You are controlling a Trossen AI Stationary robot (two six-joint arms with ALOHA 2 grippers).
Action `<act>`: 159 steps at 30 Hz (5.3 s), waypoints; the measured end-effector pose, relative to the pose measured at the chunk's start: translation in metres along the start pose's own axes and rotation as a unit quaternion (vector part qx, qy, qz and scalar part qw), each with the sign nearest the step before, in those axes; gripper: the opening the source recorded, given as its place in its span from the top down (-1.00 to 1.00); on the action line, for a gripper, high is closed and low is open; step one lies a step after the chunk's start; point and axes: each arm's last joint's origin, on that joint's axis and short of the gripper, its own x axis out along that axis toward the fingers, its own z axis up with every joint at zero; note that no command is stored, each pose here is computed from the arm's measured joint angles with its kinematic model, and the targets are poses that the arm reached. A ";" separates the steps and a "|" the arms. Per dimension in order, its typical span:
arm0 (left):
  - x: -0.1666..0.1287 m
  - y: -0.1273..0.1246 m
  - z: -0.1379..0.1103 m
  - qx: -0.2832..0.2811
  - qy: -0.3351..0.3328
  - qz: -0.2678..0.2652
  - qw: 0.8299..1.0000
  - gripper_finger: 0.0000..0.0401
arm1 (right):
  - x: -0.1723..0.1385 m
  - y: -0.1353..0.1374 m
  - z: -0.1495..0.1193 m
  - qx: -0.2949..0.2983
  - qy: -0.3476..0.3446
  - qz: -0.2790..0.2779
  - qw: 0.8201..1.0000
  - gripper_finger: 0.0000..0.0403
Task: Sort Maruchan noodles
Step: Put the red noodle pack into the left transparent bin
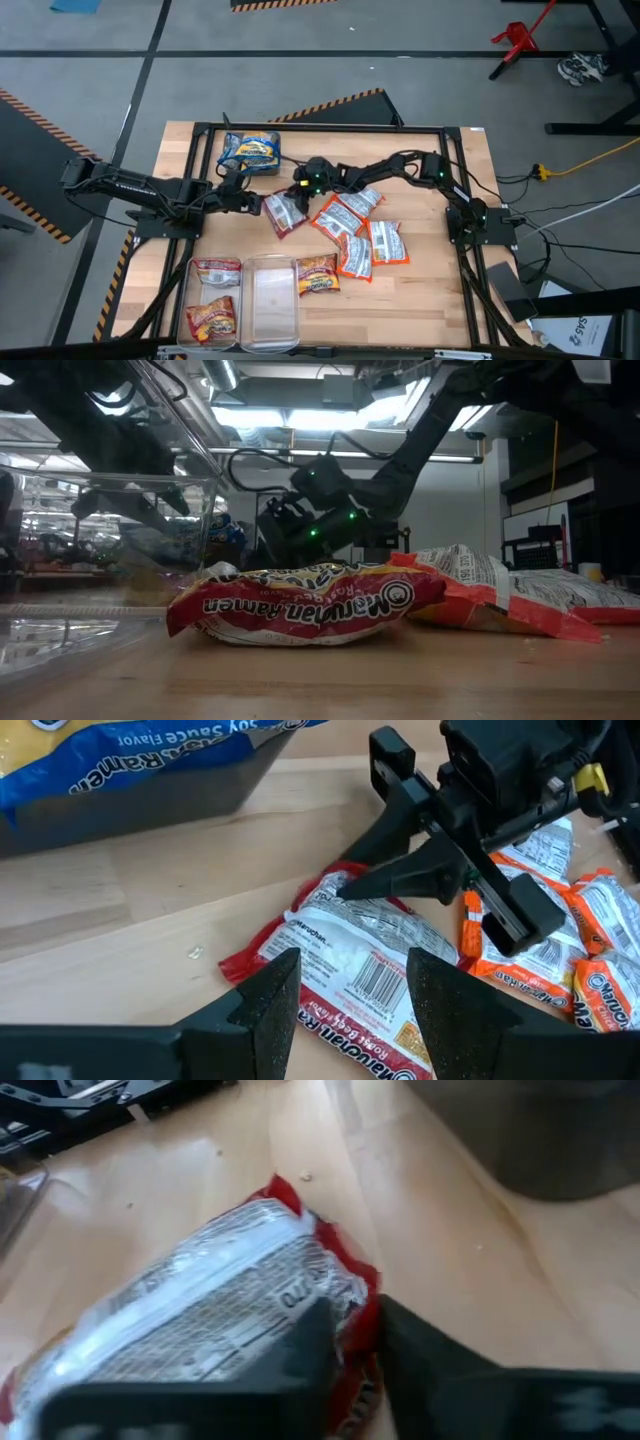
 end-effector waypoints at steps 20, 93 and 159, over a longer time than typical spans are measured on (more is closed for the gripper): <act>0.000 -0.002 0.001 0.004 -0.001 -0.010 1.000 0.11 | -0.028 0.019 0.051 0.014 -0.052 0.021 0.998 1.00; -0.025 -0.058 0.036 0.216 -0.224 -0.272 0.911 0.11 | -0.190 0.122 0.176 -0.170 -0.209 0.085 0.959 1.00; -0.008 -0.083 0.022 0.240 -0.251 -0.339 0.874 0.76 | -0.224 0.137 0.180 -0.201 -0.190 0.125 0.953 0.36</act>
